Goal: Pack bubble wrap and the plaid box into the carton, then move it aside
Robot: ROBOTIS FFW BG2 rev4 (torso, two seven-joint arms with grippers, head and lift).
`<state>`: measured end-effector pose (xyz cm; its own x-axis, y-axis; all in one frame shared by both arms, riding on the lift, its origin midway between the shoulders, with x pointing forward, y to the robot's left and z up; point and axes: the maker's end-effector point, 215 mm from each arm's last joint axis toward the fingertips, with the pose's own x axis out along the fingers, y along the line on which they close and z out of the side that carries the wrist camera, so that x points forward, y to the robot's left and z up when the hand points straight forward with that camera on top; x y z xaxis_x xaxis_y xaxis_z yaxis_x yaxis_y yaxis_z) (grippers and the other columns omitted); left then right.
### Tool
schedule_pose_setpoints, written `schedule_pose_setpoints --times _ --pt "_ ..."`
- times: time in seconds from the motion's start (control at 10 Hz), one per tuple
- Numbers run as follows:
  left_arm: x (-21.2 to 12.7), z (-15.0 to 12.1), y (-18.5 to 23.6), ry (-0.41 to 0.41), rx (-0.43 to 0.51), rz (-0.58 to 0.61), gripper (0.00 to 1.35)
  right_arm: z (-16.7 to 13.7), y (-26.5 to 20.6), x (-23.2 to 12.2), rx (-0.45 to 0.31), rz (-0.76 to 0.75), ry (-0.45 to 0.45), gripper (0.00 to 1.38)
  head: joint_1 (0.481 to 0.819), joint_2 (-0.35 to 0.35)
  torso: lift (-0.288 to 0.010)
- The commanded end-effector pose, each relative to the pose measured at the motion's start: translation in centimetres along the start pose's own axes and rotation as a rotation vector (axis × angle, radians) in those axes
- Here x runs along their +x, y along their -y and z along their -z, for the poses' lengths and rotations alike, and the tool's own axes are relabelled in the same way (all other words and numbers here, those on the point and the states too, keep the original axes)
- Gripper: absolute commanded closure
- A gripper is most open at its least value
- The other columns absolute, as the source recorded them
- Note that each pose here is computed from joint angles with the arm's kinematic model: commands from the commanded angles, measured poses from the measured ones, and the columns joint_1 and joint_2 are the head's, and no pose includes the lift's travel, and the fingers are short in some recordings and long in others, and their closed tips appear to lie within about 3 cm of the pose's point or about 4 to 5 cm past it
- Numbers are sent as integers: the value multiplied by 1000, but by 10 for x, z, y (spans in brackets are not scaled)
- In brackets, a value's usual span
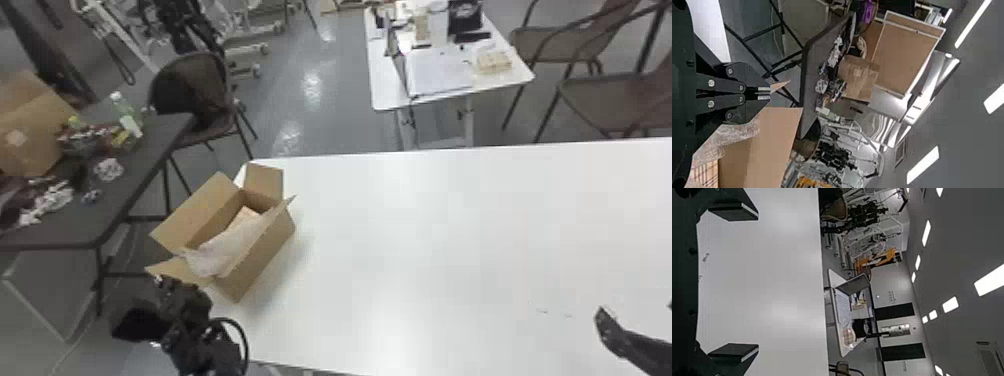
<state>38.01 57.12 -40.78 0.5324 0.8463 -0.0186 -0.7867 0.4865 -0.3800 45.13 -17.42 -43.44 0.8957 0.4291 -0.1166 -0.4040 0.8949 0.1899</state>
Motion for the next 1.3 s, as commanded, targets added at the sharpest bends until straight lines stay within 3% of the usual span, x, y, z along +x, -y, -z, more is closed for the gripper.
schedule_pose_setpoints --times 0.0,0.1,0.2,0.3,0.4,0.5,0.6,0.8,1.0,1.2 --pt "-3 0 -3 6 -6 -11 999 1 0 2 -1 -3 -4 121 695 350 -65" --pt "-7 -6 -4 31 -18 -17 466 1 0 2 0 -1 -5 121 695 350 -65" --pt "-14 -19 4 74 -26 12 79 -1 0 1 -1 -2 -2 121 695 350 -65" --pt "-29 -32 29 101 -31 78 84 -1 0 1 1 0 0 121 695 350 -65" --pt "-46 -55 62 140 -7 185 170 -3 -1 0 3 -1 5 121 695 350 -65" --pt "-73 -77 106 185 43 321 205 -6 -3 -2 -3 -2 8 99 695 350 -65" --pt "-105 -79 149 183 100 476 208 -7 -3 -5 -14 3 8 38 695 350 -65" --pt "-175 -52 200 140 160 710 208 -14 -1 -16 -43 33 44 47 695 313 -65" --pt "-217 4 184 -25 235 840 208 -6 -5 -37 -96 60 25 76 695 186 -65" --pt "-255 53 149 -173 392 996 208 7 -1 -74 -155 152 14 78 695 134 -65"
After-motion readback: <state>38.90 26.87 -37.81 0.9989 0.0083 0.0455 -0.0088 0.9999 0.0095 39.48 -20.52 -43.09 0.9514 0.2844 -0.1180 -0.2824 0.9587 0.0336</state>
